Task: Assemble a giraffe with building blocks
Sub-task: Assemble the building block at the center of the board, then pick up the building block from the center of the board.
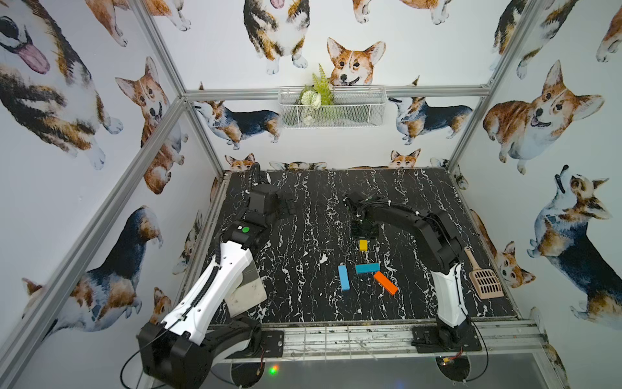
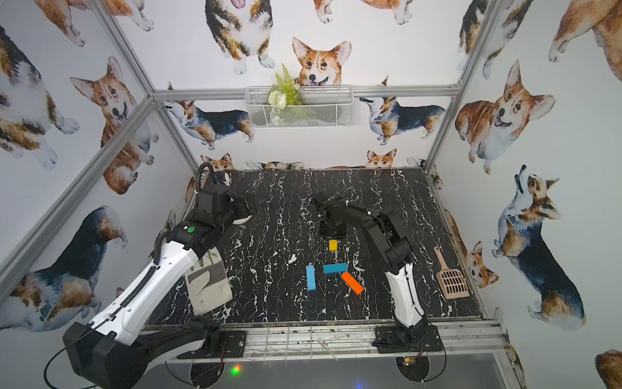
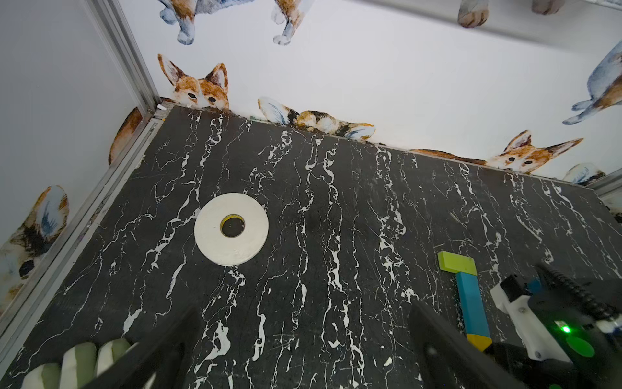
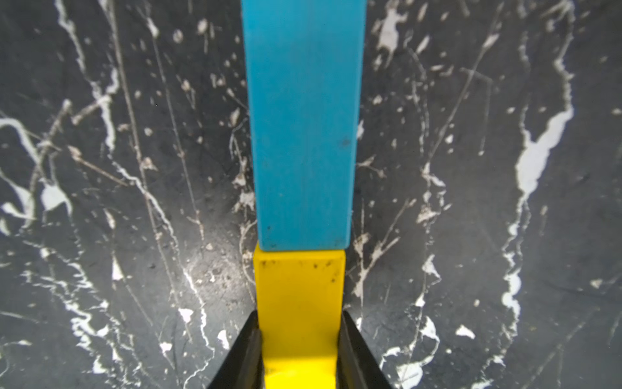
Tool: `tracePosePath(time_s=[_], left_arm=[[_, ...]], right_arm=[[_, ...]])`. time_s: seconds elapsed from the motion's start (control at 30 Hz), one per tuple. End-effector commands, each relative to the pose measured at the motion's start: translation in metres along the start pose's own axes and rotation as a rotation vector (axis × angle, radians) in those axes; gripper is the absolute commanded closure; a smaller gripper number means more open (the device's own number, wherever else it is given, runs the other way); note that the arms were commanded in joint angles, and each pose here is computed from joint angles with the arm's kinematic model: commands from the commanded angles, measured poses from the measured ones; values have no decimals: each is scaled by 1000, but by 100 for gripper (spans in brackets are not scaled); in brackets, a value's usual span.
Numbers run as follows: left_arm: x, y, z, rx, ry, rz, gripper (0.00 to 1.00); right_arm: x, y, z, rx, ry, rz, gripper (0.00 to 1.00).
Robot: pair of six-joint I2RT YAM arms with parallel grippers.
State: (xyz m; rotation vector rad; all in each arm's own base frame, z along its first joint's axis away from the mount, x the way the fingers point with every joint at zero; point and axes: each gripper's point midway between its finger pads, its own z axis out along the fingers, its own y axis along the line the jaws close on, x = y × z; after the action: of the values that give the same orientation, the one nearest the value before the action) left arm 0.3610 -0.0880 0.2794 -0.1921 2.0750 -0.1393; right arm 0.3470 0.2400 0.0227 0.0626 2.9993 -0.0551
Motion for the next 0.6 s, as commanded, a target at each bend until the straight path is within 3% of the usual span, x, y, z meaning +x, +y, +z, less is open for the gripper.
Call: tracePosePath(time_s=[0.0, 0.3, 0.43, 0.57], left_arm=[[-6, -2, -1, 12, -24, -15, 0], [-6, -3, -1, 13, -23, -13, 0], [-6, -3, 0, 16, -24, -14, 0], [-7, -3, -1, 15, -25, -14, 0]], right_arm=[[-2, -2, 1, 14, -5, 8, 62], [-1, 1, -7, -21, -16, -21, 0], [-7, -3, -41, -28, -104, -86, 0], [-12, -6, -115, 69, -360, -259, 0]])
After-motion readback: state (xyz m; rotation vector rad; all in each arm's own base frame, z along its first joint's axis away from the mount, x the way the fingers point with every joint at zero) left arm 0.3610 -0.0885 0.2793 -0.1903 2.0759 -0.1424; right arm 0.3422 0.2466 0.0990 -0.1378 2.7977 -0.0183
